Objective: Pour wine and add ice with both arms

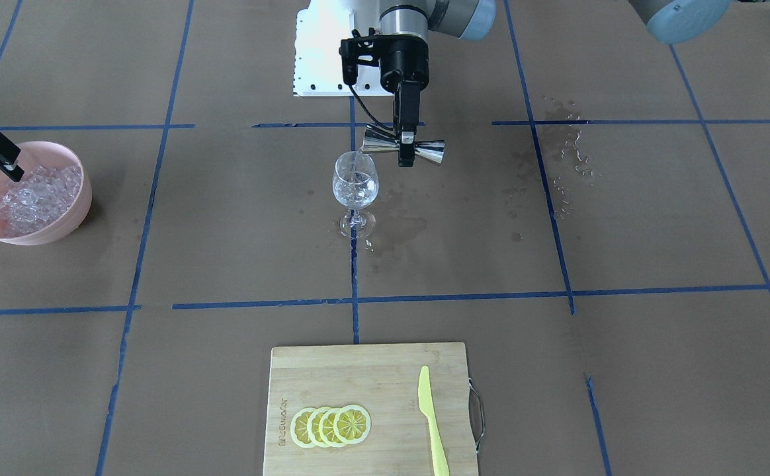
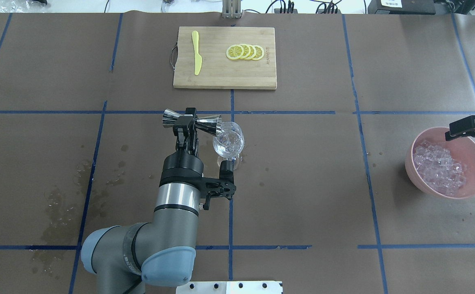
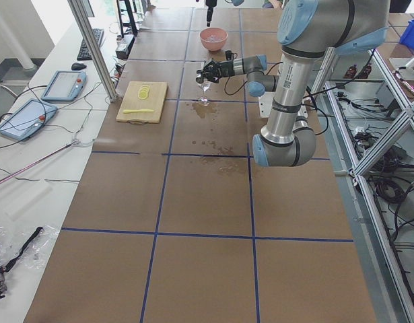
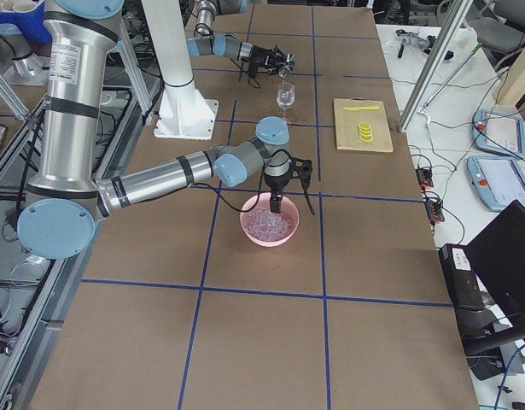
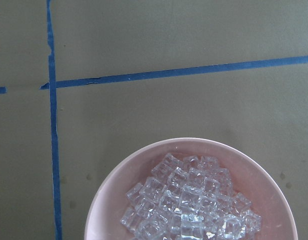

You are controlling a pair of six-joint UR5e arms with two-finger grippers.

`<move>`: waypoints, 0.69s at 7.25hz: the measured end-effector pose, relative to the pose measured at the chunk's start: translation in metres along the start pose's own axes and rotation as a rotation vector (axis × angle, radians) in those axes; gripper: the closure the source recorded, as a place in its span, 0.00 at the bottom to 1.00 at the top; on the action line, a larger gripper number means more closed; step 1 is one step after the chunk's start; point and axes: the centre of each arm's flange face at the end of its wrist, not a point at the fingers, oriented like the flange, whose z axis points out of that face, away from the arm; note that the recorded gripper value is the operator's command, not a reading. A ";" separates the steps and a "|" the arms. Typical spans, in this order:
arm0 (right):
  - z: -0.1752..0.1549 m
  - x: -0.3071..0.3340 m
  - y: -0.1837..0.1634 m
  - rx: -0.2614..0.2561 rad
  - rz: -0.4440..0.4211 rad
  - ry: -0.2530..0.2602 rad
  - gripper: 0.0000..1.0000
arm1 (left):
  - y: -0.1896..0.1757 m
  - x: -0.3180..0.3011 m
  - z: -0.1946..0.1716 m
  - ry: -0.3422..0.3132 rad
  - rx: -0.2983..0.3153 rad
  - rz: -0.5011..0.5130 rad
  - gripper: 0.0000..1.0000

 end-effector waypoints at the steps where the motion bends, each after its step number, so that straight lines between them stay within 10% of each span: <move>1: 0.000 0.000 0.000 0.000 0.001 0.000 0.00 | -0.002 0.001 -0.002 -0.002 -0.001 0.007 1.00; 5: -0.001 -0.002 0.000 -0.001 0.001 -0.005 0.00 | -0.003 -0.005 -0.004 -0.008 0.007 -0.020 1.00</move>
